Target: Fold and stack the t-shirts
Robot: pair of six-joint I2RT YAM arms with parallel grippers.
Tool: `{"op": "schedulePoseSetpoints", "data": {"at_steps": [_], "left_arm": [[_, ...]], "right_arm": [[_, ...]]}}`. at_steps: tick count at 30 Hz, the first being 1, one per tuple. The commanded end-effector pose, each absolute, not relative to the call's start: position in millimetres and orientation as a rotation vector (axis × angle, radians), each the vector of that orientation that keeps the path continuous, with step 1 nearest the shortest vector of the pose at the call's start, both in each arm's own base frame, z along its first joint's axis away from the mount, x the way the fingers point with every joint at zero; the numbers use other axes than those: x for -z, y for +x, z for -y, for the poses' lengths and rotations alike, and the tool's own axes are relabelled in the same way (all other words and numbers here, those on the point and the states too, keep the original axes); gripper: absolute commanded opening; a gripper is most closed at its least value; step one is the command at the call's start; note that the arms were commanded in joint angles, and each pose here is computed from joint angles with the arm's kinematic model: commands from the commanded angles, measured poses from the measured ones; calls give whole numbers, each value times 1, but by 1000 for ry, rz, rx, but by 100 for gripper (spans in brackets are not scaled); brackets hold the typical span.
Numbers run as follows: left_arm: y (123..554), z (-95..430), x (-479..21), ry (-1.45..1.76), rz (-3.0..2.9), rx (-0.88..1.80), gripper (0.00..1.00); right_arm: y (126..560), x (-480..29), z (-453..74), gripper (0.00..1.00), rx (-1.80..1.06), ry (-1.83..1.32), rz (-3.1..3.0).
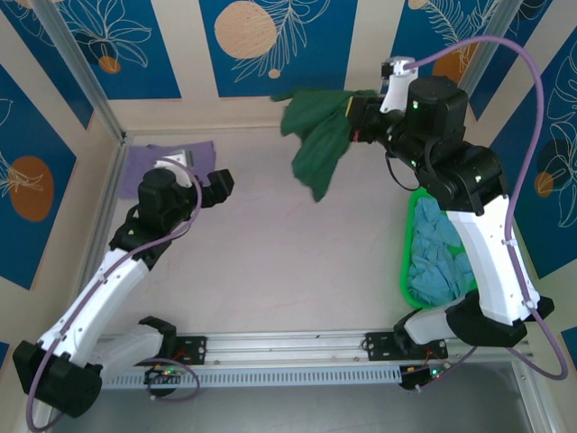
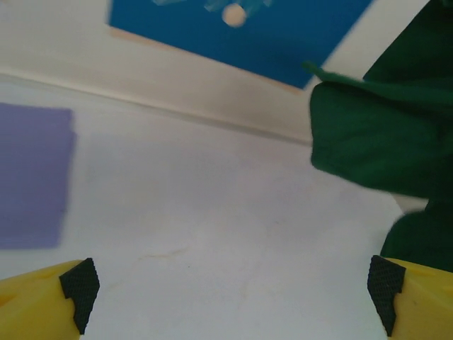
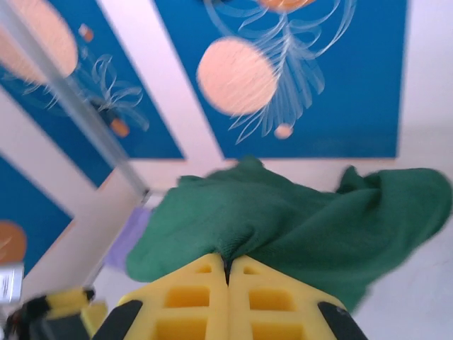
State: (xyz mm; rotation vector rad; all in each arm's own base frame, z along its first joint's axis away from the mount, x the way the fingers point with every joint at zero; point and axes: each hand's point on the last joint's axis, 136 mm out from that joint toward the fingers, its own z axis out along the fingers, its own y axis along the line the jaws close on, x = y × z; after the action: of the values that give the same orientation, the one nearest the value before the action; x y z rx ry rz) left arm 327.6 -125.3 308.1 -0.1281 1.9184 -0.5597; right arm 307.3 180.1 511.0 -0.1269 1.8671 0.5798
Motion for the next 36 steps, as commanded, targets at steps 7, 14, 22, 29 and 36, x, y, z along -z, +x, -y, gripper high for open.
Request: {"op": "schedulePoseSetpoints", "data": {"at_steps": [7, 14, 22, 29, 36], "left_arm": [[326, 62, -284, -330, -1988, 143, 100], [342, 103, -244, -199, -2215, 248, 98], [341, 139, -163, -253, -2574, 362, 80], [297, 110, -125, -602, -2571, 331, 66], [271, 105, -71, -629, -2624, 350, 68]], "right_arm": [[384, -302, -182, 66, -450, 58, -2456], [363, -220, -147, 79, -521, 281, -2570], [234, -167, -238, 70, -947, -170, -2734], [144, -113, -278, 66, -890, -466, -2826], [131, -61, -279, 70, -552, -434, -3016]]}}
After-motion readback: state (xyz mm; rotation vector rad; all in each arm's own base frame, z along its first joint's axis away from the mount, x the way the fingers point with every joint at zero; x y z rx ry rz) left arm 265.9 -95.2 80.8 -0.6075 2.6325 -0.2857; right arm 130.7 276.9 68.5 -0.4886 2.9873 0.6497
